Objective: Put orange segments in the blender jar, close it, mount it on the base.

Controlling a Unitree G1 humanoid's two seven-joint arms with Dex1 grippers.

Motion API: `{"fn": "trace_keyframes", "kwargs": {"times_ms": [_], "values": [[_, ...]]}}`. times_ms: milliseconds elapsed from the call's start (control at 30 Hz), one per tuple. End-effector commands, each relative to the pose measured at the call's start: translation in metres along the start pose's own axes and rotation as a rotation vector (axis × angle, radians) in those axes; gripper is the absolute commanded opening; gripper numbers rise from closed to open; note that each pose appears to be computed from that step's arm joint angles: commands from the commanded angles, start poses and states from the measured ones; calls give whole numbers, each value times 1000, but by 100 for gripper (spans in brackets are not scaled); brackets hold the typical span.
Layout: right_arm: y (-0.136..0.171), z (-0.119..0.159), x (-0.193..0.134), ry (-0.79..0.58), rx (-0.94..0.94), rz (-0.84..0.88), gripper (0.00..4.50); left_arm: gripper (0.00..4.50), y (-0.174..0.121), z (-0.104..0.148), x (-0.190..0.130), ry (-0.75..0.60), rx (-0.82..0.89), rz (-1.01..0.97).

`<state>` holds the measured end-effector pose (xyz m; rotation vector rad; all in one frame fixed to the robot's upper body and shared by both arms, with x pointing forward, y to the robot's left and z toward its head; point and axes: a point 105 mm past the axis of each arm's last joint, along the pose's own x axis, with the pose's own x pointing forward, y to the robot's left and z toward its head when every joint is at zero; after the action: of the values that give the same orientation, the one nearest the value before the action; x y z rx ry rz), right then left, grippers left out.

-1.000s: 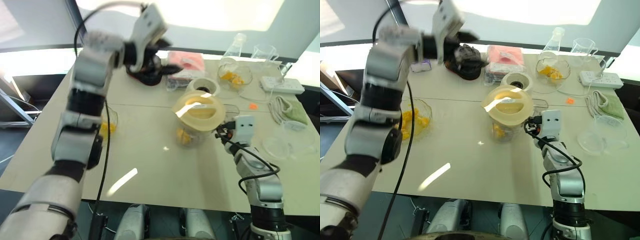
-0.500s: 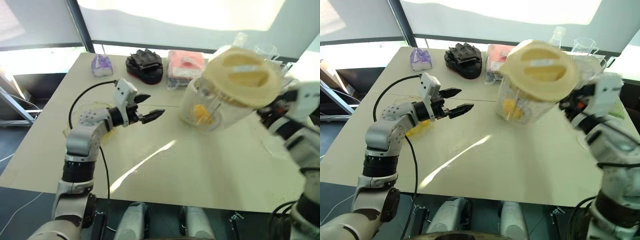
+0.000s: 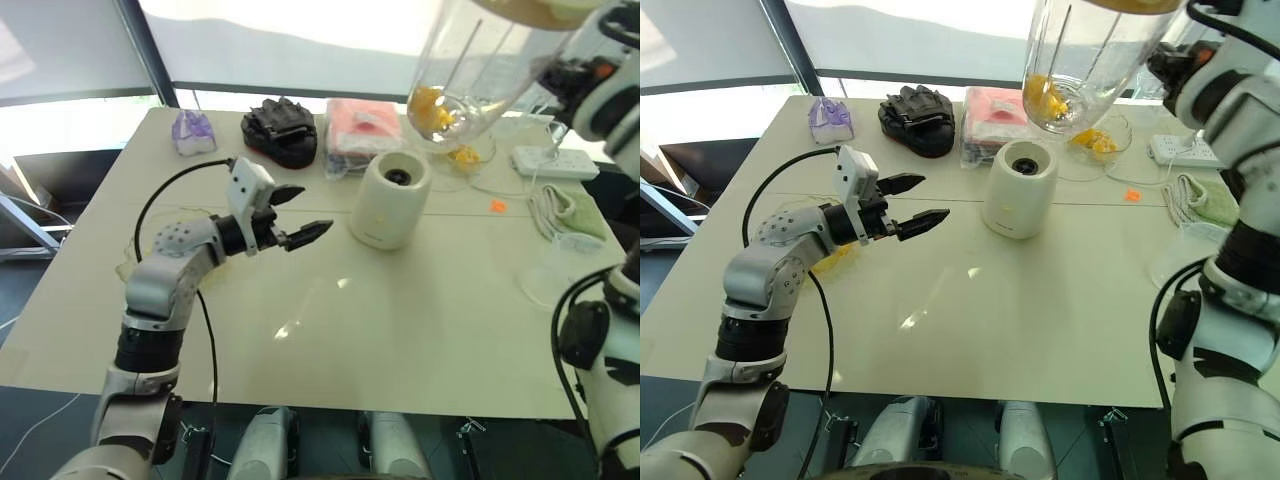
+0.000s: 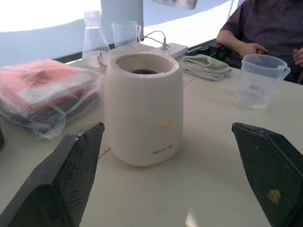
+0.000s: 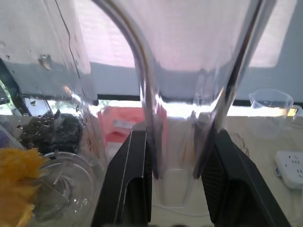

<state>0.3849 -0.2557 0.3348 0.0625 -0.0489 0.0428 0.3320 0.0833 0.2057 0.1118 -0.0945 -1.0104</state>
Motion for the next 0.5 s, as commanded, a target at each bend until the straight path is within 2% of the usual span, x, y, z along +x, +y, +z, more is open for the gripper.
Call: {"fn": "trace_keyframes", "kwargs": {"times_ms": [33,200,500], "values": [[8,17,8,-68,-19,43,84,448,-2,14,-4,-48,51,19],[16,-2,24,1,-48,96,84,448,2,16,-10,-54,54,60],[16,-27,34,65,-58,84,84,448,3,17,-15,-67,51,111]]}}
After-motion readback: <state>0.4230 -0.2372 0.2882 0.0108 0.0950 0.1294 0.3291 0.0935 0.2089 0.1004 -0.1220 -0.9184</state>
